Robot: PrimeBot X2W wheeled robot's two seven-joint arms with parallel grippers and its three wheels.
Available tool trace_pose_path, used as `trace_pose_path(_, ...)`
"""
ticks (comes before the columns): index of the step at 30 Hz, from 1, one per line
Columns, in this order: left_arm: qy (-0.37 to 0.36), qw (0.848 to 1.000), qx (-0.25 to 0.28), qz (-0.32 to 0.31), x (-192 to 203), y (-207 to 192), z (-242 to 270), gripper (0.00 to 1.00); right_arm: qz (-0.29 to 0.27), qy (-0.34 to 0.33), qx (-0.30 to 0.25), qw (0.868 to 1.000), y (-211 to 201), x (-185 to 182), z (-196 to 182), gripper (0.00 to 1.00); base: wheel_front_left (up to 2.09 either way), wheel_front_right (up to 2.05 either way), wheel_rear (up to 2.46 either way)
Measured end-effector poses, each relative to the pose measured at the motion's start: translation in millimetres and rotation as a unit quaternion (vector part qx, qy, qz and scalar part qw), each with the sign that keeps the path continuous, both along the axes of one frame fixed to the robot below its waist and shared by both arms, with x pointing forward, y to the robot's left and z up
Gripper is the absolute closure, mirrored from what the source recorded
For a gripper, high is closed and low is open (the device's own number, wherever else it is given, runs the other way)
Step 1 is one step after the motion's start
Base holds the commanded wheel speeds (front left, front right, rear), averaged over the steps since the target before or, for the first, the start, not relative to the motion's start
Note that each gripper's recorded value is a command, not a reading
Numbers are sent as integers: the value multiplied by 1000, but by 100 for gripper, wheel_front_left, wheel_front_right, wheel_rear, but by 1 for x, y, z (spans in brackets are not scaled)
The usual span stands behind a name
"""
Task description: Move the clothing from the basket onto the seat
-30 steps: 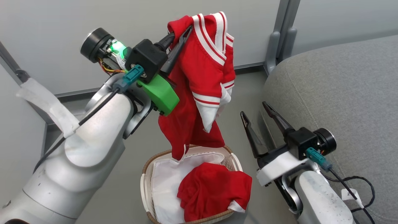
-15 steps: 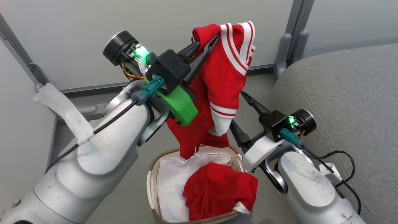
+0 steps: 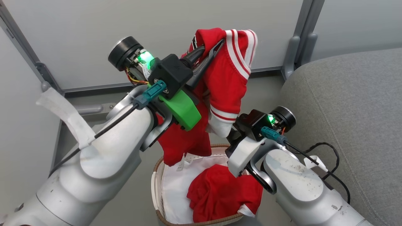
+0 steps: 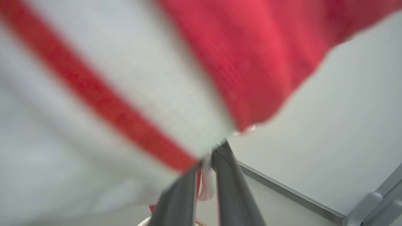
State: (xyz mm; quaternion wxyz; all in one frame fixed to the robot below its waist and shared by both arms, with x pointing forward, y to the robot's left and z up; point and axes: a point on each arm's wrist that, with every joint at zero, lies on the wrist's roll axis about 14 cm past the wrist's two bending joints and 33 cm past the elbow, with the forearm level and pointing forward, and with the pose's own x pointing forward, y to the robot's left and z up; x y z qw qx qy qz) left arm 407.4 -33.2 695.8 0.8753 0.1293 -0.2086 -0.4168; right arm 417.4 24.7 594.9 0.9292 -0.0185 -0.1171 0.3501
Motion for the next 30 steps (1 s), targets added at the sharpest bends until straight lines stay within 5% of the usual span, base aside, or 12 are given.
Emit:
trace_pose_path(8, 46, 997, -30, 52, 18, 31, -22, 100, -16, -3, 3, 1000, -10, 4, 2, 100, 0, 0, 0)
trace_pose_path(12, 77, 992, -56, 84, 27, 52, -38, 65, -34, -6, 6, 999, -21, 8, 4, 100, 0, 0, 0)
trace_pose_path(13, 83, 991, -63, 90, 28, 56, -40, 27, -38, -7, 6, 999, -24, 9, 4, 100, 0, 0, 0)
trace_pose_path(14, 91, 989, -72, 97, 30, 60, -44, 4, -43, -9, 9, 999, -28, 10, 6, 100, 0, 0, 0)
trace_pose_path(15, 97, 987, -79, 102, 31, 64, -48, 0, -49, -10, 11, 999, -31, 11, 7, 100, 0, 0, 0)
trace_pose_path(30, 231, 951, -155, 137, 6, 70, -137, 0, -121, -24, 18, 992, -80, 25, 12, 100, 0, 0, 0)
